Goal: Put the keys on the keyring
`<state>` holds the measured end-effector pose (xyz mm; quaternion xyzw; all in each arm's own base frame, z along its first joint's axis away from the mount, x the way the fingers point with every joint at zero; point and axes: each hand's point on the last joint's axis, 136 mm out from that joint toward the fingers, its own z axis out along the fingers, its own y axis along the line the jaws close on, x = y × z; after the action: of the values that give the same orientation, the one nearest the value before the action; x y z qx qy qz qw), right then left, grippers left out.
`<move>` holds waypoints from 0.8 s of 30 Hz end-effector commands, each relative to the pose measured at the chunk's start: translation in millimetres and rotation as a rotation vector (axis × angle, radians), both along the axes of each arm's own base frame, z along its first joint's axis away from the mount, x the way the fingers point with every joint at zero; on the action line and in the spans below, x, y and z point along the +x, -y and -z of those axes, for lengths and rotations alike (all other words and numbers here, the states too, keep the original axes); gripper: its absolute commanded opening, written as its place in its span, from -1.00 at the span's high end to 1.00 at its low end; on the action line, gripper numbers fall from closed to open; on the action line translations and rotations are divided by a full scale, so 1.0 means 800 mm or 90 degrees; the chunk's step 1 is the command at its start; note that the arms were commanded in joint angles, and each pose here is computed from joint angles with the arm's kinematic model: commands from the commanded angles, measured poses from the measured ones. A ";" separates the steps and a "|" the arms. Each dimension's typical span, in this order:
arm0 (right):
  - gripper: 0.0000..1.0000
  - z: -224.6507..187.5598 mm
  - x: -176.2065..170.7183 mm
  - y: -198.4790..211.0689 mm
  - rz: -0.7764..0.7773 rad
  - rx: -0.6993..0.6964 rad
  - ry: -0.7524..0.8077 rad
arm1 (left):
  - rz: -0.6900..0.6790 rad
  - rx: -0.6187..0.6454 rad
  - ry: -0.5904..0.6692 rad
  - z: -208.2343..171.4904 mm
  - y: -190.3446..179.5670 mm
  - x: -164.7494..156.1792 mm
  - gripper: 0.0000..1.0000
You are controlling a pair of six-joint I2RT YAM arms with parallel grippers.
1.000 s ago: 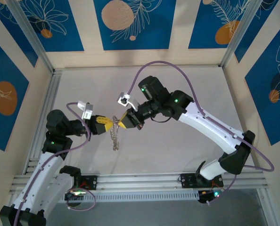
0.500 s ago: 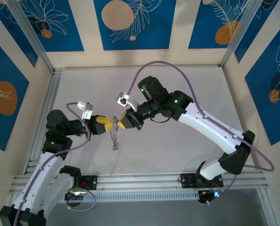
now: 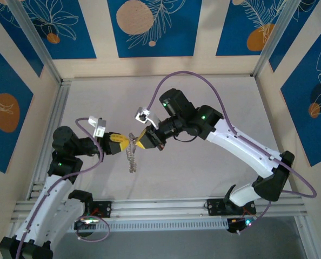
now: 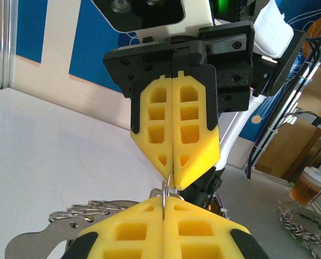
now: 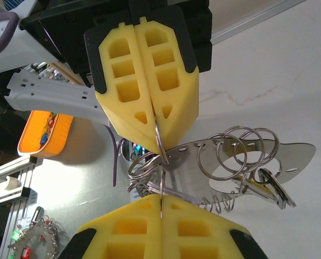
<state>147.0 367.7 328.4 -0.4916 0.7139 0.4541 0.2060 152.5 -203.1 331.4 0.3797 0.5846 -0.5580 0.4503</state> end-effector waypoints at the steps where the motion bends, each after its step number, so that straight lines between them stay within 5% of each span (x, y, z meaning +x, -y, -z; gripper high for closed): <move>1: 1.00 -0.009 -0.008 0.003 -0.013 0.014 0.013 | 0.018 -0.014 0.054 -0.026 0.001 -0.014 1.00; 24: 1.00 -0.008 -0.003 -0.005 -0.016 0.019 0.015 | 0.021 -0.015 0.056 -0.027 0.001 -0.016 1.00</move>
<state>148.0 370.3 332.2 -0.4937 0.7076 0.4575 0.2150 152.5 -203.1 331.5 0.3754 0.5872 -0.5614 0.4461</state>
